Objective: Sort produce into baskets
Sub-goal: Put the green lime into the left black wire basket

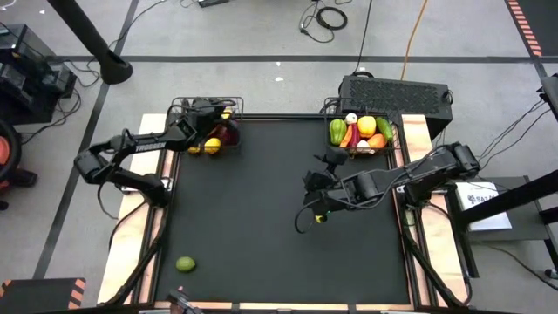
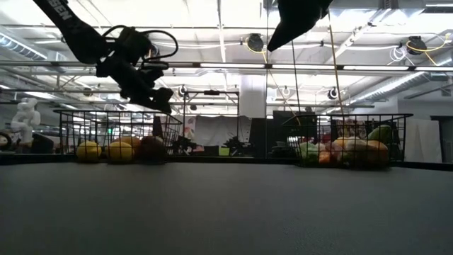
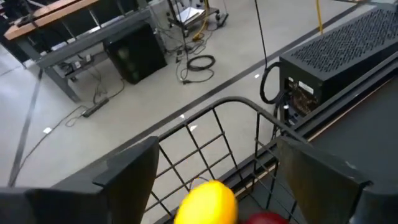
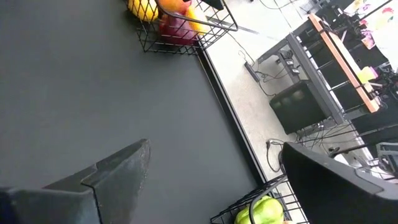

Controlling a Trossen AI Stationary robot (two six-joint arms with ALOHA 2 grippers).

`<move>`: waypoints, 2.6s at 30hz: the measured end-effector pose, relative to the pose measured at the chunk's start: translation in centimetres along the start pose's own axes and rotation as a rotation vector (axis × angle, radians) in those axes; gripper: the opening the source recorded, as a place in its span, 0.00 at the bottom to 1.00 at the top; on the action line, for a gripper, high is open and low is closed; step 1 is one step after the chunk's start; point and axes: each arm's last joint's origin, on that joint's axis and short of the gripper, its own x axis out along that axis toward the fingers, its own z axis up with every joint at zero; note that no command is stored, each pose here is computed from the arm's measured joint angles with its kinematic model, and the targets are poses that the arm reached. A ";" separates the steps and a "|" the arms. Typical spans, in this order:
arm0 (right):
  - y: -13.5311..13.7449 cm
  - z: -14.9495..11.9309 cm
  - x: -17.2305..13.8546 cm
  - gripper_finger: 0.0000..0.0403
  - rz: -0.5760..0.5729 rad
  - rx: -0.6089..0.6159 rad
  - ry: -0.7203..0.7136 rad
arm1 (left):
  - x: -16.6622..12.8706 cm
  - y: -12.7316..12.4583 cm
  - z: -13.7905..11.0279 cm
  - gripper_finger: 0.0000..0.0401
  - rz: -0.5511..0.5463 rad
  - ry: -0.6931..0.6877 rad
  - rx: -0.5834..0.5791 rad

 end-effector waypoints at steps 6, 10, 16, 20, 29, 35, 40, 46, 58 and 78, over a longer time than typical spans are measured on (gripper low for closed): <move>0.0 0.0 0.0 0.87 0.000 -0.002 0.001 | -1.2 -0.5 0.5 0.84 -0.059 0.014 -0.078; 0.1 -0.1 0.0 0.87 0.021 -0.004 0.007 | -4.3 -1.5 1.8 0.84 -0.216 0.047 -0.120; 0.4 0.0 0.0 0.87 0.121 0.001 0.025 | -11.2 -2.8 1.1 0.84 -0.438 0.232 -0.073; 0.6 0.1 -0.1 0.87 0.194 0.014 0.028 | -15.7 -3.1 -0.5 0.84 -0.596 0.378 -0.061; 0.7 0.3 -0.1 0.87 0.213 0.024 0.012 | -23.1 -3.8 -2.5 0.84 -1.077 0.591 -0.031; 0.7 0.3 -0.1 0.87 0.215 0.032 0.014 | -25.8 -6.0 -4.0 0.84 -1.180 0.684 0.139; 0.8 0.3 -0.1 0.87 0.238 0.043 0.020 | -27.9 -8.9 -5.9 0.84 -1.202 0.728 0.331; 0.8 0.3 -0.1 0.87 0.238 0.044 0.020 | -29.8 -11.4 -8.7 0.84 -1.133 0.855 0.414; 0.8 0.3 -0.1 0.87 0.238 0.052 0.022 | -33.2 -11.8 -11.0 0.84 -1.080 0.965 0.290; 0.9 0.3 -0.1 0.87 0.263 0.051 0.028 | -34.4 -14.4 -16.1 0.84 -0.932 0.981 0.408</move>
